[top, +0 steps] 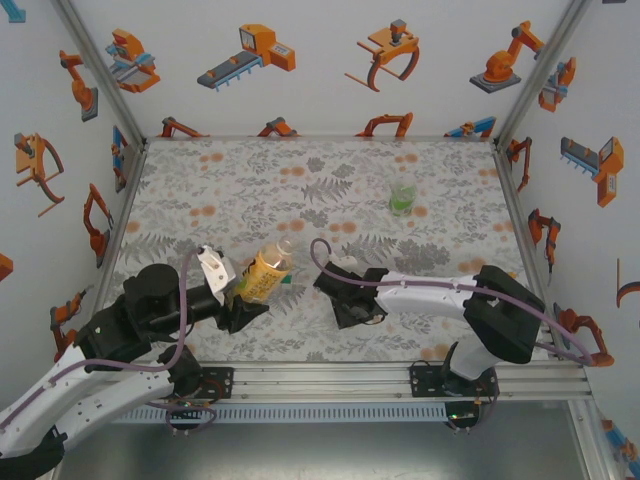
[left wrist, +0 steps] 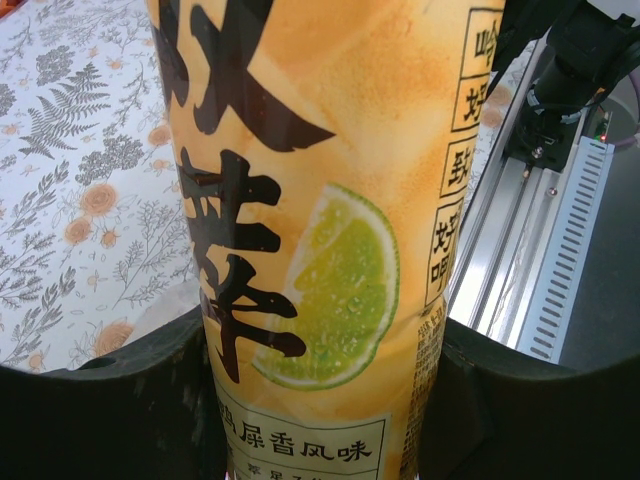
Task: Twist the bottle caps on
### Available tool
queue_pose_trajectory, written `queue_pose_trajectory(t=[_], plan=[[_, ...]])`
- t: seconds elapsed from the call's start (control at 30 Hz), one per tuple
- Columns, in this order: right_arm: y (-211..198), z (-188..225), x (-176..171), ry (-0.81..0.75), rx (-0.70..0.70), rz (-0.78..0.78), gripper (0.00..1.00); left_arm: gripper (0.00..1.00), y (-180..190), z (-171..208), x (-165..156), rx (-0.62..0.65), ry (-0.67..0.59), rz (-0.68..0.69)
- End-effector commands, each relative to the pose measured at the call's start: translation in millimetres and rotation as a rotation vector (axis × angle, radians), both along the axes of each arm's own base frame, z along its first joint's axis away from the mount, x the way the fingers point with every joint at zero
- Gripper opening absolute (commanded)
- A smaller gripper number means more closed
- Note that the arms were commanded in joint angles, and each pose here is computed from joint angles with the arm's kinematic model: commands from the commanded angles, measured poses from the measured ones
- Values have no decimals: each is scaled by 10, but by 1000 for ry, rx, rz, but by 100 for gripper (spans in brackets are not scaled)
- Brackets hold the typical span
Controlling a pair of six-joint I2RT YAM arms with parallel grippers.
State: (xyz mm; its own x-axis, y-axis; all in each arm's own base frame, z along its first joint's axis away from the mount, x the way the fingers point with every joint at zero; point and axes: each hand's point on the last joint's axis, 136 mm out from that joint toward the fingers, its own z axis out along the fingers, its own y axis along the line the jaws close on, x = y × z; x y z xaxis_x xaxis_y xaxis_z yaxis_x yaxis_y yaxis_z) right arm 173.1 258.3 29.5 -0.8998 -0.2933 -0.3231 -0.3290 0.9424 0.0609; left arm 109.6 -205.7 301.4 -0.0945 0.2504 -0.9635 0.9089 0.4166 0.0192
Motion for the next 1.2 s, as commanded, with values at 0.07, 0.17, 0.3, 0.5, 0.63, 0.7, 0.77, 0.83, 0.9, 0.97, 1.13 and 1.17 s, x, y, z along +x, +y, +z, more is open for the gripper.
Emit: queue_pose_trajectory(t=[0.07, 0.17, 0.3, 0.5, 0.63, 0.7, 0.77, 0.83, 0.9, 0.97, 1.13, 1.17], plan=[[-61, 20, 4, -16, -12, -24, 36, 0, -13, 48, -14, -21, -11, -12], [-58, 30, 5, -18, -12, -24, 31, 0, -18, 42, -12, -17, -13, -14], [-47, 143, 18, -30, 3, -23, 25, 0, -19, 6, -9, -4, -11, -14], [-10, 598, 80, -112, 86, 12, 17, 0, -54, -149, -5, 52, 11, -30], [89, 1044, 94, -218, 191, 147, 12, 0, -86, -323, -33, 127, 24, -69], [130, 1278, 75, -279, 251, 222, 9, 0, -116, -385, -106, 160, 18, -129], [174, 1549, 26, -345, 330, 304, 7, 0, -131, -446, -142, 189, 21, -162], [253, 1824, -102, -404, 429, 432, 6, 0, -143, -492, -170, 213, 20, -189], [274, 2117, -232, -471, 521, 532, 6, 0, -154, -516, -211, 228, 10, -223], [266, 2402, -365, -537, 593, 623, 5, 0, -169, -534, -275, 235, -2, -272], [241, 2900, -723, -634, 705, 865, 0, 0, -196, -558, -346, 256, -30, -337], [237, 2974, -775, -650, 721, 899, 0, 0, -199, -552, -355, 260, -33, -347]])
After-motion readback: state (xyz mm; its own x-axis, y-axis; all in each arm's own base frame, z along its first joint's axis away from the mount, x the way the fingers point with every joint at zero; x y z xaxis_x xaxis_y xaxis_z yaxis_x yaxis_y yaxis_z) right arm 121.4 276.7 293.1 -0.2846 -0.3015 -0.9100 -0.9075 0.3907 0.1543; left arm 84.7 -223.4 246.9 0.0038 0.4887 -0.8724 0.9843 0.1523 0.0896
